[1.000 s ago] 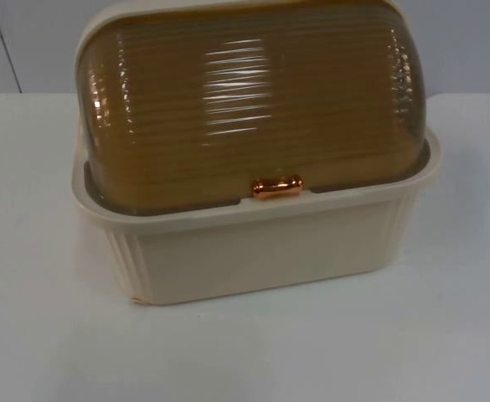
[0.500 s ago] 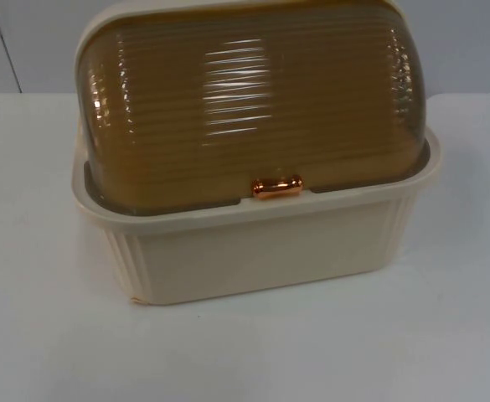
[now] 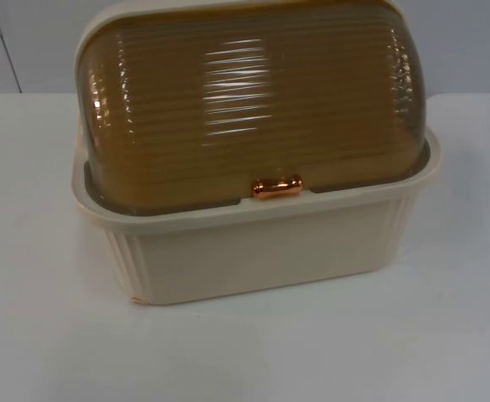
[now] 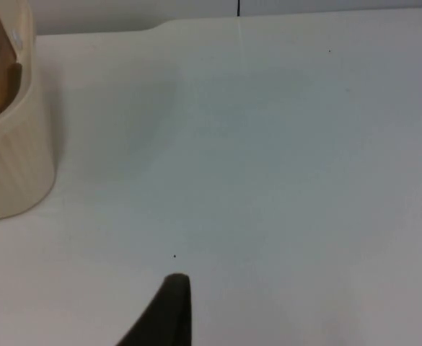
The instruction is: Open the box lid with the left hand, place the block into the box with the right hand, then close the box lid with the left hand.
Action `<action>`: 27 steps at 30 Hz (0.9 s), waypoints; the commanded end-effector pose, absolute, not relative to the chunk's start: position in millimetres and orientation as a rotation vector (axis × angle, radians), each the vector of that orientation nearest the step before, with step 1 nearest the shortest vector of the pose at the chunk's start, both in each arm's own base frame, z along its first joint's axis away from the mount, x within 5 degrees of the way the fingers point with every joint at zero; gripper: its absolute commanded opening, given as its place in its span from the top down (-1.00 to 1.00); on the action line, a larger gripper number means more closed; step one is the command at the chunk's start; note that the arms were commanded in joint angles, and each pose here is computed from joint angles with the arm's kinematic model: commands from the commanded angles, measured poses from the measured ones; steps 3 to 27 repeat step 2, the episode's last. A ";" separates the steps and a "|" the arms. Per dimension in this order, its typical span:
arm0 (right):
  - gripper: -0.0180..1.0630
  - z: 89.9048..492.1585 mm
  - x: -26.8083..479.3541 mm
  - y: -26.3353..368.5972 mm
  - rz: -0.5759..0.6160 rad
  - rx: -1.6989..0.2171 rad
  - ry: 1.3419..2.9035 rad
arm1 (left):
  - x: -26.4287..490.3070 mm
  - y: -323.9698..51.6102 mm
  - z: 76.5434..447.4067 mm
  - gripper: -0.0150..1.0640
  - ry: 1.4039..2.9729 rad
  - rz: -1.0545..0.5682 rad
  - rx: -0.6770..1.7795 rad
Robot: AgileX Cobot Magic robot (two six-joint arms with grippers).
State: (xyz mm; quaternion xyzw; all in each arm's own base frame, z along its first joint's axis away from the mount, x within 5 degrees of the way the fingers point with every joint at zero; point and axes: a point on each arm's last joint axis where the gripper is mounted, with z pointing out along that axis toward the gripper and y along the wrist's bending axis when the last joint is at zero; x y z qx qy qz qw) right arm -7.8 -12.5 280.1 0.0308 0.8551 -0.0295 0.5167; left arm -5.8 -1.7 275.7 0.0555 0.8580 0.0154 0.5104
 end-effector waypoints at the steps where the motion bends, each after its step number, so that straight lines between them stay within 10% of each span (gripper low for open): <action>1: -0.89 280.6 -7.3 -12.1 -0.063 0.071 2.040 | -5.0 -2.8 274.4 -0.96 2.061 0.027 0.137; 27: -0.89 280.6 -7.3 -12.1 -0.063 0.071 2.040 | -5.0 -3.0 274.4 -0.96 2.062 0.020 0.130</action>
